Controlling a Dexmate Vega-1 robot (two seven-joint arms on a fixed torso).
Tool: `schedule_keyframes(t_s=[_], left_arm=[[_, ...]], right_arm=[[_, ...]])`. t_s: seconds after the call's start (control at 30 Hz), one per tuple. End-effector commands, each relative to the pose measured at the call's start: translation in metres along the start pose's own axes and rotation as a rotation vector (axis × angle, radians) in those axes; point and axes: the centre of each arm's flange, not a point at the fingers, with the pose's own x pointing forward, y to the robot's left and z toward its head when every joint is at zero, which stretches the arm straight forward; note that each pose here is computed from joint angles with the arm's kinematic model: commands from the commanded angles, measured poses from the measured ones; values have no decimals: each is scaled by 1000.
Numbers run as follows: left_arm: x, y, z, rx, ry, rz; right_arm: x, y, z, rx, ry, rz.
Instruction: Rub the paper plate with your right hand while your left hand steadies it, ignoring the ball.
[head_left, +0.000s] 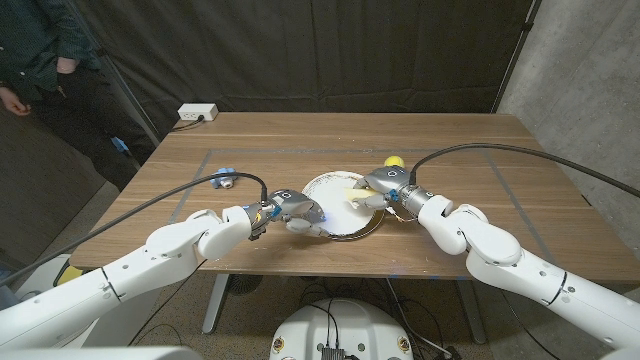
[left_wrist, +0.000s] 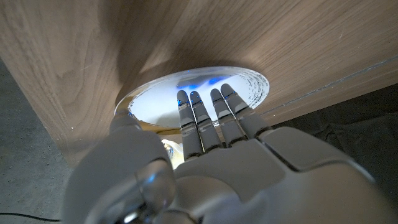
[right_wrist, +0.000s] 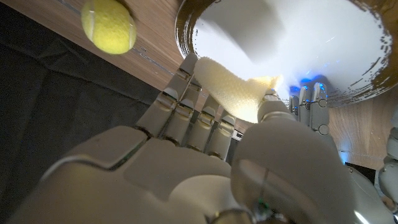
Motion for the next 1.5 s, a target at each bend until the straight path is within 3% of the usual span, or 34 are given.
schedule_keyframes(t_s=[0.03,0.37,0.73,1.0,1.5], left_arm=[[3,-10,-2,-12,9,-29],[8,-13,-4,-24,-1,-41],[8,-9,-3,-22,-20,-41],[6,-8,-3,-26,-20,-42],[7,-8,-4,-25,-28,-38]], right_arm=[[17,-4,0,-20,-5,31],[22,1,8,-29,-14,48],[40,16,16,-55,-19,64],[48,22,15,-72,-8,50],[57,29,14,-73,31,91]])
